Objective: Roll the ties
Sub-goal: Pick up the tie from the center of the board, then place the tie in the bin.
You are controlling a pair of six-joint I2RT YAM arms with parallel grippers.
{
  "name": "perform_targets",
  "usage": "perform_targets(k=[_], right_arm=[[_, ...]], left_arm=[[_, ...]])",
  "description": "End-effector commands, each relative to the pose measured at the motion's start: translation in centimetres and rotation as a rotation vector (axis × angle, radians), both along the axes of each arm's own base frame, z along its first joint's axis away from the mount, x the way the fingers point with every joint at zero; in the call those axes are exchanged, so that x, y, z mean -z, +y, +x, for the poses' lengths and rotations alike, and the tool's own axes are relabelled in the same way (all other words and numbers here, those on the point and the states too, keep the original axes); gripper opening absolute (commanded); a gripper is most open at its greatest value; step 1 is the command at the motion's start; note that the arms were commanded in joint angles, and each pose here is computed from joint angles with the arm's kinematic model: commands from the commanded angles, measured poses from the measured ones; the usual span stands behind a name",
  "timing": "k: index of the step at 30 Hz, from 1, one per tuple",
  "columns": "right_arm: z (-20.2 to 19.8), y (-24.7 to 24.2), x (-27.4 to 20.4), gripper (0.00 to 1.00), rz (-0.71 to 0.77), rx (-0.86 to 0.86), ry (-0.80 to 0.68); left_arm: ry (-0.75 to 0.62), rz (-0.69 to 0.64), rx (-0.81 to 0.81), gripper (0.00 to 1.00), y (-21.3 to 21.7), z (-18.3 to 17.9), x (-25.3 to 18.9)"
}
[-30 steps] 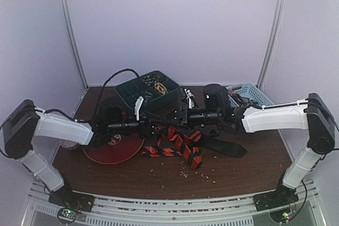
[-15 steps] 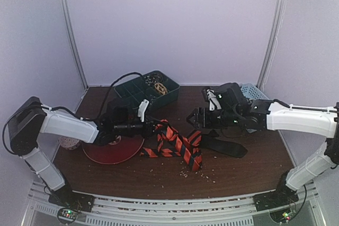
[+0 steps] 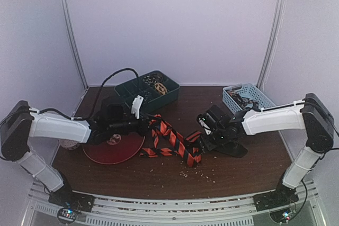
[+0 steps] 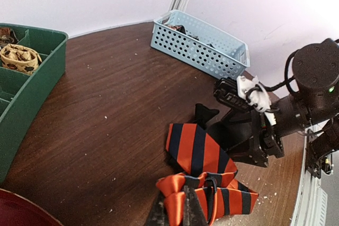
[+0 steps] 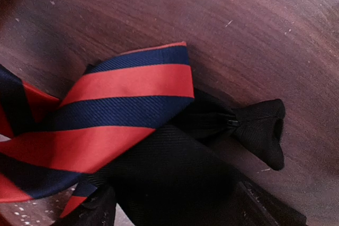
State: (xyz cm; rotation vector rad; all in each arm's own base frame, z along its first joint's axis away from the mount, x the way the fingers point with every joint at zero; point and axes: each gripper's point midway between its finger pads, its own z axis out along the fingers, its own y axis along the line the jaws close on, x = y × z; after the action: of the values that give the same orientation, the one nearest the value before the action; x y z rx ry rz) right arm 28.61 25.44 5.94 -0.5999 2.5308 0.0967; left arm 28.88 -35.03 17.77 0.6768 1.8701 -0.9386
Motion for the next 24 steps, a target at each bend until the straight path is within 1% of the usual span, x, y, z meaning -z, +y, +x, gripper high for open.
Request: perform_targets(k=[1, 3, 4, 5, 6, 7, 9, 10, 13, 17, 20, 24], right_arm=[[1.3, -0.4, 2.0, 0.77, -0.109, -0.060, -0.023], [2.1, -0.6, 2.2, 0.73, -0.129, -0.034, -0.047], [2.6, -0.8, 2.1, 0.67, -0.136, -0.016, -0.063], [3.0, -1.1, 1.8, 0.53, -0.152, 0.003, -0.082], [3.3, -1.4, 1.2, 0.35, -0.163, 0.023, -0.103], [3.6, -1.8, 0.3, 0.20, -0.167, 0.049, -0.130], [4.0, -2.4, -2.5, 0.00, -0.137, 0.097, -0.192], [4.0, -2.6, -4.2, 0.00, -0.103, 0.117, -0.225], [3.8, -2.7, -9.5, 0.00, 0.061, 0.161, -0.332], [2.3, -2.9, -16.4, 0.00, 0.282, 0.169, -0.420], [1.1, -1.8, -20.4, 0.00, 0.416, 0.110, -0.423], [-1.6, 1.6, -23.7, 0.00, 0.610, -0.066, -0.341]], left_arm=[[-0.046, 0.003, -0.020, 0.00, 0.4, 0.4, -1.0], [-0.045, 0.003, -0.021, 0.00, 0.4, 0.4, -0.9], [-0.042, 0.003, -0.026, 0.00, 0.5, 0.4, -0.9], [-0.040, 0.003, -0.032, 0.00, 0.5, 0.5, -0.9], [-0.036, 0.005, -0.035, 0.00, 0.5, 0.5, -0.8], [-0.033, 0.007, -0.037, 0.00, 0.6, 0.5, -0.7], [-0.030, 0.016, -0.046, 0.00, 0.7, 0.6, -0.5], [-0.028, 0.022, -0.053, 0.00, 0.8, 0.7, -0.4], [-0.031, 0.030, -0.068, 0.00, 1.1, 0.8, -0.1], [-0.030, 0.038, -0.080, 0.00, 1.3, 1.0, 0.1], [-0.027, 0.053, -0.098, 0.00, 1.5, 1.2, 0.6], [-0.020, 0.064, -0.106, 0.00, 1.3, 1.7, 1.2]])
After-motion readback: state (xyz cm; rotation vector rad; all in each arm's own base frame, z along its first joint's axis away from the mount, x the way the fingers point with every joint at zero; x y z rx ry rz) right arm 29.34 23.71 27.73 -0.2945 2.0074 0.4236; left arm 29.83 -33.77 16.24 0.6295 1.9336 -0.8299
